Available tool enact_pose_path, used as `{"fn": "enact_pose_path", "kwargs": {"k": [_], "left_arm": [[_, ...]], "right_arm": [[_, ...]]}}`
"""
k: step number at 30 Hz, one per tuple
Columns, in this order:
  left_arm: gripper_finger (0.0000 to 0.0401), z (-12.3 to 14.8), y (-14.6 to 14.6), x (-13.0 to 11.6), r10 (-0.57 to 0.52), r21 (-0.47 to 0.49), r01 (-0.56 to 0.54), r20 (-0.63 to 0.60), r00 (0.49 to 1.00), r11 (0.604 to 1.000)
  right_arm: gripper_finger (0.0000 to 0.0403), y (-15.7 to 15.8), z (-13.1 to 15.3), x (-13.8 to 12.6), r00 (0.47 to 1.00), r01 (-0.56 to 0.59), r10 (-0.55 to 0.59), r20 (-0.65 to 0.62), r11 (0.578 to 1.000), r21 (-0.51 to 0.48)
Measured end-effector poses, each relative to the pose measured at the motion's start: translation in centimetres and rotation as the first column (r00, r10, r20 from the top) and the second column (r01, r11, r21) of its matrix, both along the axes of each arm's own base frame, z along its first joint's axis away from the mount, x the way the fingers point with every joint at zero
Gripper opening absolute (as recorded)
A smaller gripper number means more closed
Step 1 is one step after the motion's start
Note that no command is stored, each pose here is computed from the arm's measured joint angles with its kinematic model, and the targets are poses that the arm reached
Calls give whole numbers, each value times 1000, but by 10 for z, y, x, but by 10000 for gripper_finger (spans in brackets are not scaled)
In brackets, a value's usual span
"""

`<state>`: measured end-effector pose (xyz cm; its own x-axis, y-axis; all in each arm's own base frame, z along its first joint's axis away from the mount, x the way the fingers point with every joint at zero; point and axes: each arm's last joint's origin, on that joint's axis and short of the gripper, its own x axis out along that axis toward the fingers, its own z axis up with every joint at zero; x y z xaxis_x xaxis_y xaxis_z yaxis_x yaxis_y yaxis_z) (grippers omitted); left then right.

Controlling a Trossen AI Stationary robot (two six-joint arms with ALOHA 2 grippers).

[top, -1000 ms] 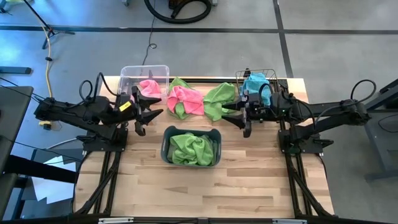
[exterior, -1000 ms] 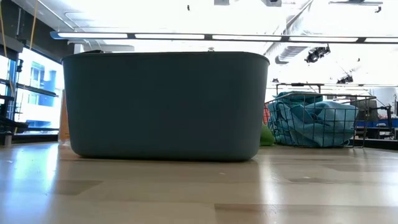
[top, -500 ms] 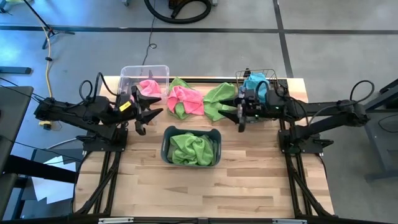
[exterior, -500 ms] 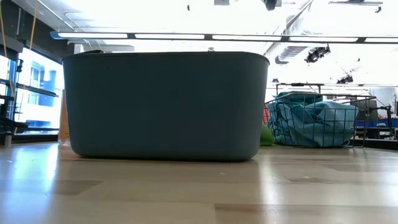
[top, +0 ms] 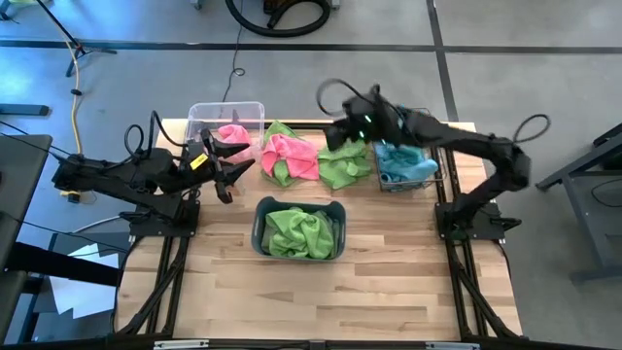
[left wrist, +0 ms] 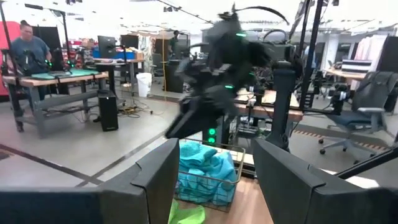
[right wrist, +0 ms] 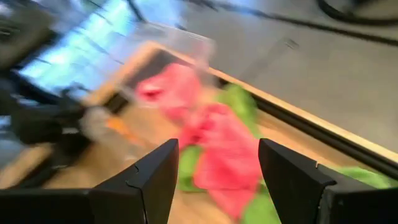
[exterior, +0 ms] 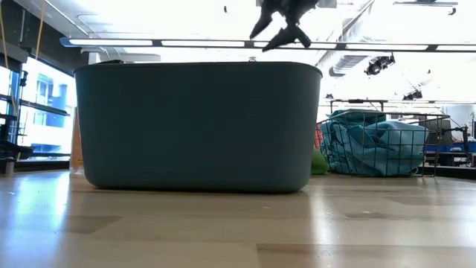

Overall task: Sort microfiber towel by color & place in baskets
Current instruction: Put the green microfiber cloth into the blue bin

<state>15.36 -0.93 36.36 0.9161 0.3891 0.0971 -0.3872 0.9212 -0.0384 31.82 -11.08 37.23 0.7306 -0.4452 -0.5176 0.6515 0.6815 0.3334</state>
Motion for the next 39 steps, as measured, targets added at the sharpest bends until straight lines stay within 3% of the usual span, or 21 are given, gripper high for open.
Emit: {"fn": "enact_pose_path", "kwargs": {"k": [4,8,14,20,24,30,39], "left_arm": [[193,0,2,0,13,29,-12,-12,1000,1000],[193,-1,2,0,13,31,-13,-18,1000,999],[193,-6,1,1,12,40,-9,-82,997,999],[193,-9,1,1,10,22,-8,-97,995,1000],[193,-9,2,1,27,22,-25,-97,995,999],[193,-9,3,0,77,20,-76,-95,992,997],[193,-9,4,0,90,-4,-91,-85,992,996]], "right_arm": [[220,-42,-1,16,981,102,-91,-174,993,55],[220,-81,-14,28,929,186,-140,-343,977,107],[220,-123,-57,43,844,183,-25,-536,952,244],[220,-140,-111,51,726,211,96,-681,911,353],[220,-143,-141,57,657,186,175,-733,905,383],[220,-146,-169,64,612,181,223,-759,894,409],[220,-146,-196,69,591,141,341,-730,848,511]]}}
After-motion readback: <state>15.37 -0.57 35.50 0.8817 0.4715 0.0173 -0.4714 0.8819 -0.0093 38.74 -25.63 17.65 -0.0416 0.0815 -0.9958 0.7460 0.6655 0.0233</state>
